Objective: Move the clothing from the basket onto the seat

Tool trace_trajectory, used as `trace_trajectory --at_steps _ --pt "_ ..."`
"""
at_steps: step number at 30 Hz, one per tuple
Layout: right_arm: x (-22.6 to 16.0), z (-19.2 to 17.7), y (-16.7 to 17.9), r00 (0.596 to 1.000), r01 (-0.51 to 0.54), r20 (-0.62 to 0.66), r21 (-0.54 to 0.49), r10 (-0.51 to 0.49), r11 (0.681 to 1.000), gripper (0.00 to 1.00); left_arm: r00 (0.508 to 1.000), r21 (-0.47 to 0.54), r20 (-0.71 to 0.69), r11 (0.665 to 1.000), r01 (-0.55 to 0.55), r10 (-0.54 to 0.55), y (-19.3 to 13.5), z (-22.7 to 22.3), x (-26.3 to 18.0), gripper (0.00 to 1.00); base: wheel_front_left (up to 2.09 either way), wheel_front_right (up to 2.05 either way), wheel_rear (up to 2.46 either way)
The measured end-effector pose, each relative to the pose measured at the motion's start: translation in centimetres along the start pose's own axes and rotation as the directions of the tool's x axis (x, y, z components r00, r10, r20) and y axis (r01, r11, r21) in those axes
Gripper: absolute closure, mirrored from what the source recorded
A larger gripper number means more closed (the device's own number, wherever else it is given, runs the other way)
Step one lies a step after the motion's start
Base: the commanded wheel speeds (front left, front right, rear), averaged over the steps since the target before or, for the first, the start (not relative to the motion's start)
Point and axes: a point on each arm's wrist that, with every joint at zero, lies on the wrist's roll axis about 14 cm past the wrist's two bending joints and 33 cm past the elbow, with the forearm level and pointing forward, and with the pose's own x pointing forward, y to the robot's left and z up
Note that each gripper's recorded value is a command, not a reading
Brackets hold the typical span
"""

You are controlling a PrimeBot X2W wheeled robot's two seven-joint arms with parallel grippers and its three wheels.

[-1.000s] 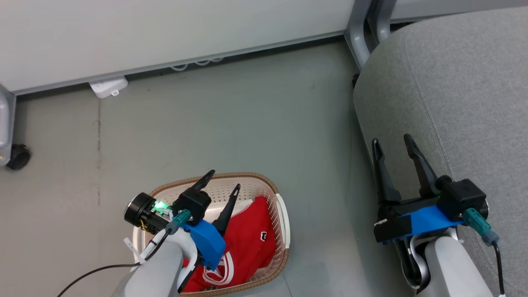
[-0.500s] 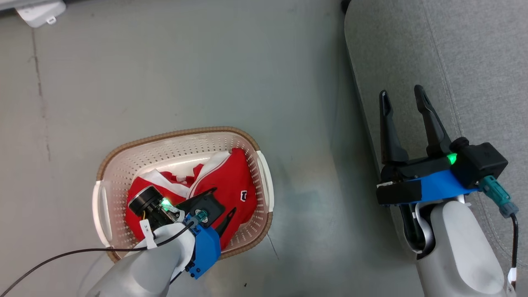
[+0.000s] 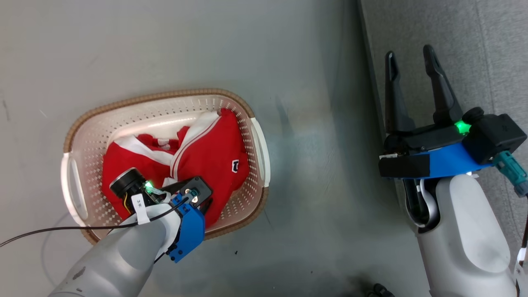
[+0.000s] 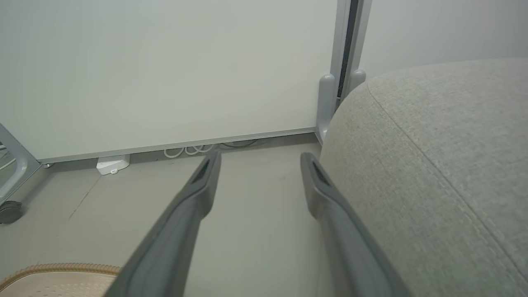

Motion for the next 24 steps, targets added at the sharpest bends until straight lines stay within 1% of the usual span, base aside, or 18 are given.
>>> trace_trajectory --at_steps 7,16,23,24 --pt "1.0 -2.1 -0.2 1.000 0.000 -0.031 -0.002 0.000 1.000 0.00 0.998 -0.077 -0.059 0.996 0.032 -0.037 -0.2 -1.7 1.8 0.00 0.00 0.00 0.00" --pt "1.7 -4.6 -0.1 0.998 -0.007 -0.069 0.001 0.007 1.000 0.00 0.990 -0.112 -0.122 0.992 0.054 -0.068 -0.4 -3.3 3.3 0.00 0.00 0.00 0.00" --pt "2.2 -5.3 0.0 0.997 -0.010 -0.074 0.003 0.010 1.000 0.00 0.985 -0.100 -0.160 0.994 0.054 -0.070 0.0 -4.3 3.8 0.00 0.00 0.00 0.00" --pt "2.2 -5.5 0.0 0.997 -0.011 -0.076 0.003 0.011 1.000 0.00 0.985 -0.100 -0.160 0.993 0.055 -0.071 -0.1 -4.4 3.8 0.16 0.00 0.00 0.00"
